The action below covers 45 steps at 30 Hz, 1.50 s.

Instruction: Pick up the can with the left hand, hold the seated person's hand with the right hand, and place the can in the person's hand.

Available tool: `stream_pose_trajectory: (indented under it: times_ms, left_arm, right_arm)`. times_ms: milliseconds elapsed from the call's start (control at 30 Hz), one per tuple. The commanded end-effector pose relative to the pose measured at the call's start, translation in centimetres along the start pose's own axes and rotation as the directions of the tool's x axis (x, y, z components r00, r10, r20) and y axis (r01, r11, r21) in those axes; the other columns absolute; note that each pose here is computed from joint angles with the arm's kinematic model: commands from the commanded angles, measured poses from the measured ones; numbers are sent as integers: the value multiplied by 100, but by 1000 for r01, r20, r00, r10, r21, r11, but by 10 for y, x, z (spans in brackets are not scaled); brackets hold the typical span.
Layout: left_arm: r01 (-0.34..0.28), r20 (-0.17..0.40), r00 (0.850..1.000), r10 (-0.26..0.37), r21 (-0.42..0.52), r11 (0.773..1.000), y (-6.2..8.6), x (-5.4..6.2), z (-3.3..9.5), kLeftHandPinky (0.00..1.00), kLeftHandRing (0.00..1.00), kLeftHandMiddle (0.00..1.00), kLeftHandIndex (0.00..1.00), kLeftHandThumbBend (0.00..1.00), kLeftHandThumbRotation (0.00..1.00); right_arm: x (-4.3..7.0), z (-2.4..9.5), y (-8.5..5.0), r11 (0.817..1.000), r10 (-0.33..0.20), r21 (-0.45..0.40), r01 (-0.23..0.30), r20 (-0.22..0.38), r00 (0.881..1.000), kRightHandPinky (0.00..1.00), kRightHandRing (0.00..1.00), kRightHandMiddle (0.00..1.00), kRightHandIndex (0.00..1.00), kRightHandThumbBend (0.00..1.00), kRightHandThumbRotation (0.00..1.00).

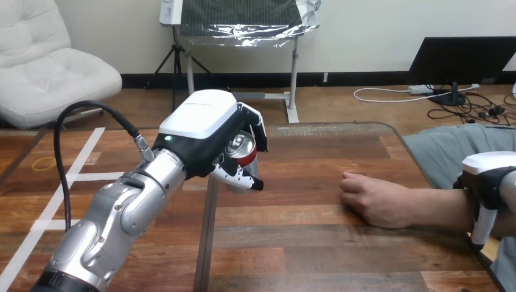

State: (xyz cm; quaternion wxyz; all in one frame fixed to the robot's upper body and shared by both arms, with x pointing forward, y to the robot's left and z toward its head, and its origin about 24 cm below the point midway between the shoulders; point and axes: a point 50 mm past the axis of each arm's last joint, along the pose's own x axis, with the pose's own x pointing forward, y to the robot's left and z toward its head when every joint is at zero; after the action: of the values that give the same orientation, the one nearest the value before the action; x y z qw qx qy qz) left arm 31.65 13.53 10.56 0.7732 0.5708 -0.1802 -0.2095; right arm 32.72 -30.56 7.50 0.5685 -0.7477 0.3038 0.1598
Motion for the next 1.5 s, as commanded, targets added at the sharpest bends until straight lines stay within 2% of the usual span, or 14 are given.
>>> stream_pose_trajectory:
  times_ms: [0, 100, 167, 267, 500, 767, 967, 1200, 1467]
  left_arm:
    - [-83, 58, 995, 80, 46, 996, 26, 8, 11, 30, 36, 44, 47, 64, 0]
    - [-82, 57, 995, 79, 47, 996, 25, 8, 11, 30, 36, 44, 48, 64, 0]
    - [-81, 56, 995, 79, 47, 996, 25, 8, 11, 30, 36, 44, 48, 64, 0]
    - [-80, 56, 995, 77, 49, 996, 25, 7, 10, 31, 36, 44, 48, 65, 0]
    - [-80, 54, 996, 78, 50, 996, 24, 7, 8, 31, 37, 45, 48, 65, 0]
    - [-77, 47, 996, 75, 54, 996, 23, 7, 7, 31, 37, 45, 48, 65, 0]
    - [-72, 41, 997, 70, 51, 996, 22, 8, 6, 31, 37, 44, 48, 65, 0]
    - [-71, 39, 997, 69, 47, 996, 21, 9, 6, 31, 36, 44, 48, 65, 0]
    - [-73, 39, 997, 72, 40, 997, 20, 10, 5, 31, 36, 44, 48, 66, 0]
  right_arm:
    - [0, 10, -22, 996, -88, 3, 88, 25, 996, 87, 88, 88, 85, 75, 9]
    - [1, 11, -21, 997, -83, 1, 83, 26, 996, 78, 83, 85, 83, 75, 9]
    - [3, 12, -20, 997, -81, 5, 81, 26, 996, 68, 75, 80, 81, 75, 9]
    - [4, 13, -18, 996, -89, 13, 88, 36, 995, 59, 68, 75, 78, 75, 8]
    - [6, 14, -15, 992, -124, 35, 121, 89, 988, 40, 51, 60, 67, 76, 3]
    - [6, 15, -13, 988, -148, 54, 143, 118, 982, 38, 49, 57, 56, 77, 0]
    - [5, 15, -12, 986, -158, 65, 151, 132, 979, 37, 48, 55, 51, 77, 0]
    - [5, 14, -11, 990, -134, 64, 127, 117, 984, 32, 43, 51, 50, 76, 0]
    - [6, 12, -10, 991, -113, 77, 106, 97, 989, 37, 48, 56, 51, 74, 0]
